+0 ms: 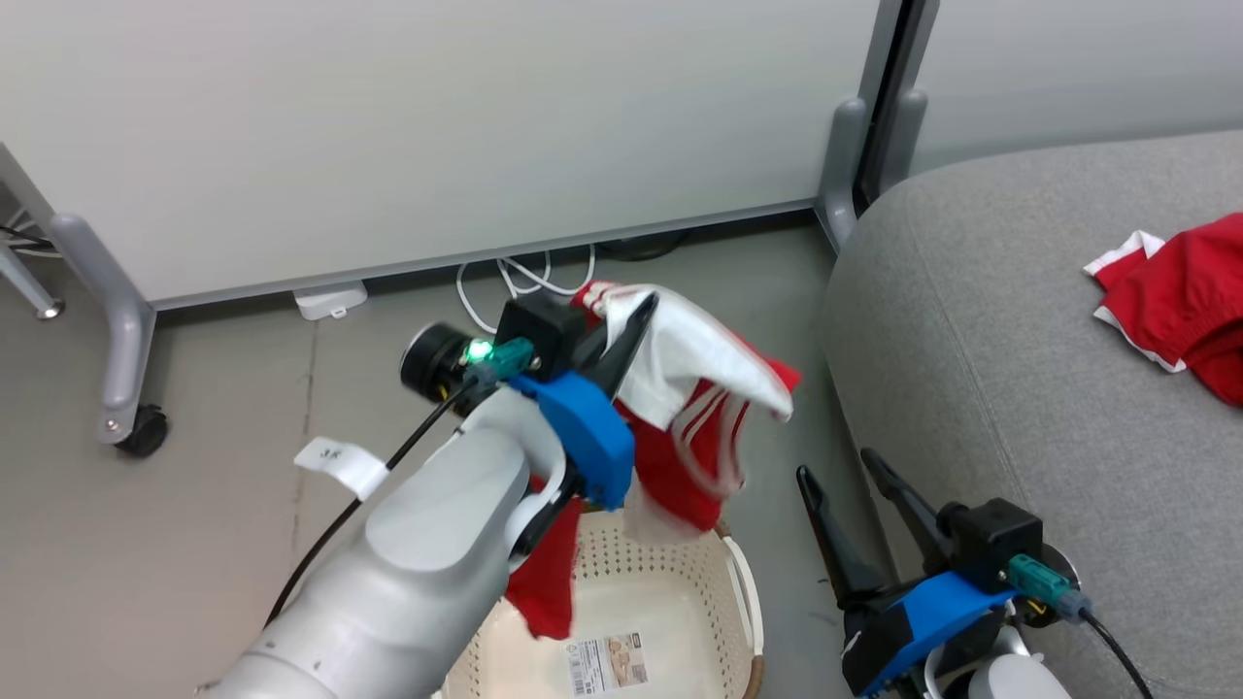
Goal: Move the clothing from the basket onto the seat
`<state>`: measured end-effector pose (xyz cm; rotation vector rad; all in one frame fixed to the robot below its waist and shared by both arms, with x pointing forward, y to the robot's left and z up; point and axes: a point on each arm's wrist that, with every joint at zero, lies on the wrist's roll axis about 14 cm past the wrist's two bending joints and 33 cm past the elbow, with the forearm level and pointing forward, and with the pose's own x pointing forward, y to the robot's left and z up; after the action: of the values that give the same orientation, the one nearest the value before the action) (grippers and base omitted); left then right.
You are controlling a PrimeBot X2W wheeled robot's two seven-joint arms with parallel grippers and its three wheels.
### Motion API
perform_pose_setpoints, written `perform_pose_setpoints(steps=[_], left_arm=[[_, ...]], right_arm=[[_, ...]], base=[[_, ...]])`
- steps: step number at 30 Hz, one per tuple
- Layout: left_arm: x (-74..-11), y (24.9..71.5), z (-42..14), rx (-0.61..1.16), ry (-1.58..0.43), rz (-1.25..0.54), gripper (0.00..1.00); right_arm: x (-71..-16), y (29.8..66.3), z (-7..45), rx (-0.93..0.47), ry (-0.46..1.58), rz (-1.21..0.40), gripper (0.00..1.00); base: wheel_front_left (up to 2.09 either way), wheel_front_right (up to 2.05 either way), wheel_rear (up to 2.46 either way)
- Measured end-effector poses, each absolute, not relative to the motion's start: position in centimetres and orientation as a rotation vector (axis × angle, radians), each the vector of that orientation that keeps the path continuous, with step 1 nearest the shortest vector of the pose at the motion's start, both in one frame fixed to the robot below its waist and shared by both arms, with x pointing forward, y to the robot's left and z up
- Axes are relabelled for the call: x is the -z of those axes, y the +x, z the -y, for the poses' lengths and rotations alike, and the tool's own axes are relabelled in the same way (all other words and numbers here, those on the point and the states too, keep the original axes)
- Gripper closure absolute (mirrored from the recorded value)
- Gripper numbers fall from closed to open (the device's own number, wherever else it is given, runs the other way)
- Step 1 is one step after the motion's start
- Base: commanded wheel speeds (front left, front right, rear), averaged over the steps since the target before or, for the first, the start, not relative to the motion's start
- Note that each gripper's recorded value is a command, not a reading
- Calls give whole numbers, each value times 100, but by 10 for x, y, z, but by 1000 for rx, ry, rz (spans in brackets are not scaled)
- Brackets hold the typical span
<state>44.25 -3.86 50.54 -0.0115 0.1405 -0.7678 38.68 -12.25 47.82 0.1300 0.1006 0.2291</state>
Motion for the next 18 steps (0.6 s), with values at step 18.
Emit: perform_pose_setpoints(steps=[18], left_arm=[[-614, 449, 72, 841, 28, 118, 100]], right_arm=[[-489, 373, 107, -277, 132, -94, 0]], base=[[0, 0, 0]])
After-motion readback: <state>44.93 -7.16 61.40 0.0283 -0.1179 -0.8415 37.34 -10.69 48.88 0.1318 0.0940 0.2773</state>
